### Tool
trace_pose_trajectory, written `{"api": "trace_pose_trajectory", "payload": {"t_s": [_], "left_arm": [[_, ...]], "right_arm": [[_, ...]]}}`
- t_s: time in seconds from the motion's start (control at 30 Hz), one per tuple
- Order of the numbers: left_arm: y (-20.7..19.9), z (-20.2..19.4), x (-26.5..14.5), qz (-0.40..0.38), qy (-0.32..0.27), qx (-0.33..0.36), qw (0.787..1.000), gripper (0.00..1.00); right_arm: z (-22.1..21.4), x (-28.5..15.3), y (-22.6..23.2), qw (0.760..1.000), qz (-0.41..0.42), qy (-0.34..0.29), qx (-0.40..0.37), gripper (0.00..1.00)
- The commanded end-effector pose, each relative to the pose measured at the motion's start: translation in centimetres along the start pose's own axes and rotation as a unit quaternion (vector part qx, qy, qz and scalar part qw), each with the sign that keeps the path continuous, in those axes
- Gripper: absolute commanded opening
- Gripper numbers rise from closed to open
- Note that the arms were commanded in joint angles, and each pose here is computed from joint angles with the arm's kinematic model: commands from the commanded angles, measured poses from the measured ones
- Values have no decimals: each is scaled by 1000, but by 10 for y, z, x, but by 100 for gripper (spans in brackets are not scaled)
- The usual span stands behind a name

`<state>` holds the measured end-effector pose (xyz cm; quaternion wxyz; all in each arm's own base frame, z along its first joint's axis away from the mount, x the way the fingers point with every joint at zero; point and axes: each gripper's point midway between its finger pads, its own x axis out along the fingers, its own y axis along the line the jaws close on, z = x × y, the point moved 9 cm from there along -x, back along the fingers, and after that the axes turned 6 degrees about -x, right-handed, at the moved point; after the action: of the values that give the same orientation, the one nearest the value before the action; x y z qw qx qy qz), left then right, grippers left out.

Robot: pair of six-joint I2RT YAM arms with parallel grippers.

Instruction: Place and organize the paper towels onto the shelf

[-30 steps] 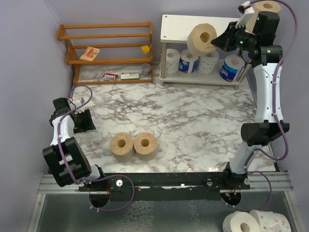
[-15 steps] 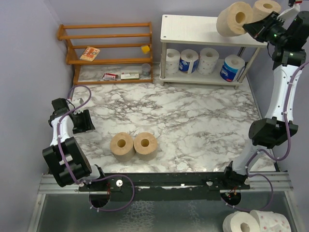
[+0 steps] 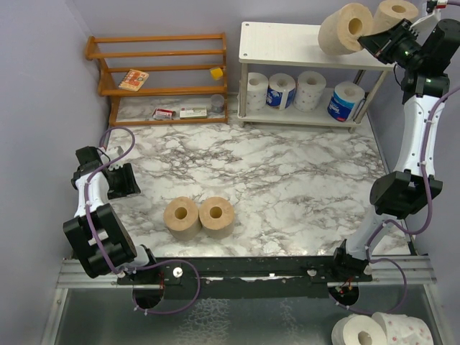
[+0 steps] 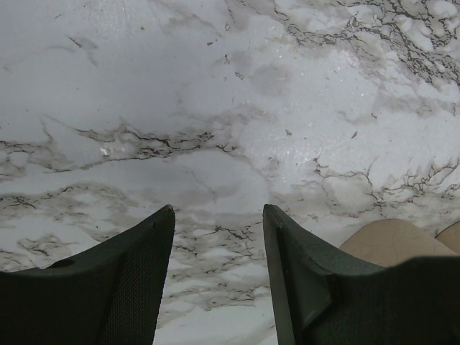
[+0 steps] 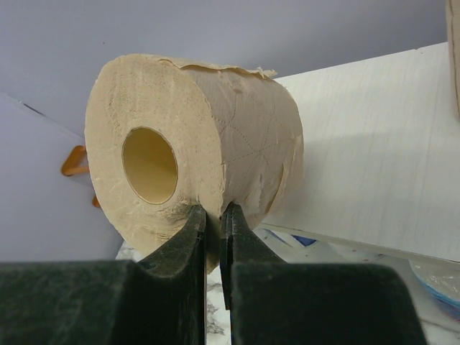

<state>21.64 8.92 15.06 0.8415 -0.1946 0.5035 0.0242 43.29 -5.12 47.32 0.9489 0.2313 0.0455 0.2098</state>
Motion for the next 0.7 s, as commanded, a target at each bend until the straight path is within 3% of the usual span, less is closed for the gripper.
{"api": "trace_pose_trajectory", "payload": {"t_s": [0.0, 0.47, 0.67], "left_arm": [[-1, 8, -4, -15, -15, 10, 1000, 55], [0, 7, -1, -16, -8, 4, 1000, 55], [0, 7, -2, -16, -8, 5, 1000, 55]], "right_arm": [[15, 0, -1, 998, -26, -44, -44, 1], [17, -1, -14, 992, -92, -59, -58, 1], [15, -2, -17, 991, -98, -54, -67, 8]]}}
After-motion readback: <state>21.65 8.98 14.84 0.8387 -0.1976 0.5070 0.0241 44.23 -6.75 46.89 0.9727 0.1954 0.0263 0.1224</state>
